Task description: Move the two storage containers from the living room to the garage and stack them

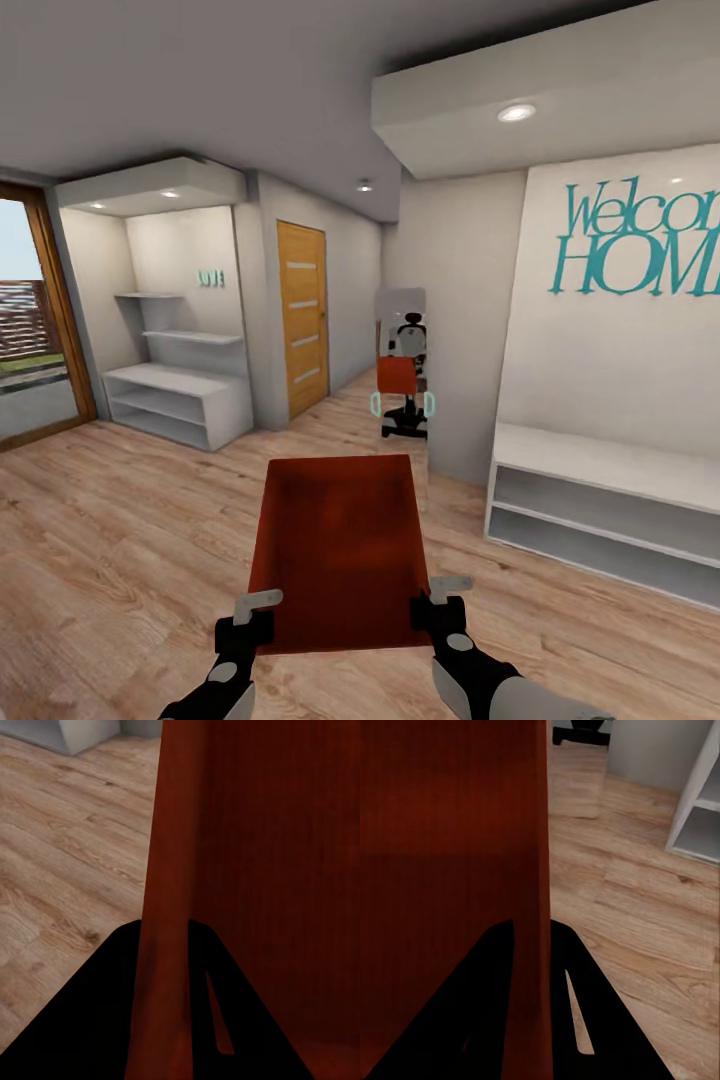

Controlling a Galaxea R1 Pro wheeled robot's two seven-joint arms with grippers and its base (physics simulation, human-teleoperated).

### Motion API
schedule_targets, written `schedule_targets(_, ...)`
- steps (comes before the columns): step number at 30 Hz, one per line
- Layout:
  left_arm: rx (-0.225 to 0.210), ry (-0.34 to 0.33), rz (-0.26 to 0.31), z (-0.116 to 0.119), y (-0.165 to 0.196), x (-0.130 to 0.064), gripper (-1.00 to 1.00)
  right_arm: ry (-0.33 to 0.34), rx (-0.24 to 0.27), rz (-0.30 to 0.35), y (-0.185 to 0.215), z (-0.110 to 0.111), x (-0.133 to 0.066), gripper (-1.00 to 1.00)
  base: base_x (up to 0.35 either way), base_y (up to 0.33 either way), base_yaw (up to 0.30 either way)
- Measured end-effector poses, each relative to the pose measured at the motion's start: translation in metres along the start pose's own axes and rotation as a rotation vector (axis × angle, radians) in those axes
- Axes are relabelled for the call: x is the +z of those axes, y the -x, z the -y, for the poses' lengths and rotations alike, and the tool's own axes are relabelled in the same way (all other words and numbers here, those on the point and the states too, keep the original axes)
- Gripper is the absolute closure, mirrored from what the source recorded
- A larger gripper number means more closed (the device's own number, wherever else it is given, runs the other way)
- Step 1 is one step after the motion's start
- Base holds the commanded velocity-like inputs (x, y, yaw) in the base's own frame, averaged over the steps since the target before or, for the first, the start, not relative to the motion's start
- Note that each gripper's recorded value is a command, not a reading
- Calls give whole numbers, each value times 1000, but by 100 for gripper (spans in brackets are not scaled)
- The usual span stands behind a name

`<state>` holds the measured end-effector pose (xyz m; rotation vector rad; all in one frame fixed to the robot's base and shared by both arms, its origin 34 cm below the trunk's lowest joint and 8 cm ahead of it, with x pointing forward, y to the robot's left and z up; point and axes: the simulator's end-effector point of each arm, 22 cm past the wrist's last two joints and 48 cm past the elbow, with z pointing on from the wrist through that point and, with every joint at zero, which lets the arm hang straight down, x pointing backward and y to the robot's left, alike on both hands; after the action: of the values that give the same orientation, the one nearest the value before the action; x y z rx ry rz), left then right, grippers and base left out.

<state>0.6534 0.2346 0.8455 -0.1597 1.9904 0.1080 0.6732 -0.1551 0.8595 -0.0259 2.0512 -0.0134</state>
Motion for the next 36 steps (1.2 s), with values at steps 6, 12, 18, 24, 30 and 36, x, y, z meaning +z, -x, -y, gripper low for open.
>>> schedule_targets(6,0,0,0,0,0,0,100,0,0,0,0,0,0,100,323,0,3)
schedule_targets(12,0,1,1,0,0,0,100,-1,0,1,0,0,0,100,323,0,0)
schedule_targets(18,0,0,0,0,0,0,100,0,0,0,0,0,0,100,323,0,0)
schedule_targets(24,1,1,0,-1,0,0,100,-1,0,0,0,-1,0,100,323,0,0)
schedule_targets(30,-1,0,-2,-1,-1,0,100,-2,-7,0,1,-1,0,100,323,0,0)
schedule_targets(36,-1,1,-2,-1,0,0,100,-2,-7,0,1,-1,0,100,323,0,0)
